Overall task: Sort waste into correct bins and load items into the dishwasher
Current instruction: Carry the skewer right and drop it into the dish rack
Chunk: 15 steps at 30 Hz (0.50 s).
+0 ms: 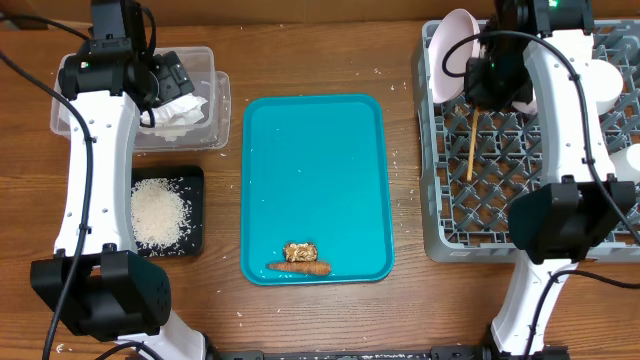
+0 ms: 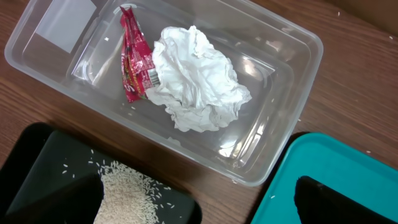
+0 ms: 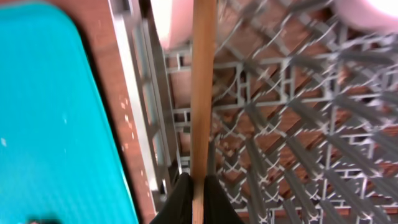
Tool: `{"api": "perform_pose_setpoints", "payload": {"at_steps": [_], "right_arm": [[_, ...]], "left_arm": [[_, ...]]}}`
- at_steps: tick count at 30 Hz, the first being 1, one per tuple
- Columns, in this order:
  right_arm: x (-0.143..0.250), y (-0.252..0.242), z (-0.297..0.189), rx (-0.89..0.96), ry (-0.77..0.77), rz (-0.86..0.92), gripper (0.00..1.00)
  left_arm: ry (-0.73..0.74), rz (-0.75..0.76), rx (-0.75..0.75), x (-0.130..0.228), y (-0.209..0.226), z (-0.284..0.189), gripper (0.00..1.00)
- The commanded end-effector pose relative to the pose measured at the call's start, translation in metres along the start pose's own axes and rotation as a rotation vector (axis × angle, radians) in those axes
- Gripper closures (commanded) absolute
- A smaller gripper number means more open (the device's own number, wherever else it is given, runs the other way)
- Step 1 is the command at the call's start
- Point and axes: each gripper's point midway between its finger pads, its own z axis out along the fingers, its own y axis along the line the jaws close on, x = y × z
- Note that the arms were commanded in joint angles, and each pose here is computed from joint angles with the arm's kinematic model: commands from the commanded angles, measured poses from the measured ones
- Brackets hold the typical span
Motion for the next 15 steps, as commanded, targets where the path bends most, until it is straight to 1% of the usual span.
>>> {"api": "perform_pose_setpoints", "payload": {"at_steps": [1, 8, 15], "right_arm": [[0.011, 0.009, 0.011, -0.066, 0.053, -0.06, 0.96], [0.034, 0.012, 0.034, -0.067, 0.166, -0.065, 0.96], [0.039, 0.012, 0.038, -0.065, 0.188, -0.063, 0.96]], "left_arm": [[-0.008, -0.016, 0.009, 0.0, -0.001, -0.005, 0.0], [-0.008, -0.016, 0.009, 0.0, -0.001, -0.005, 0.0], [-0.008, -0.016, 0.009, 0.0, -0.001, -0.005, 0.0]]}}
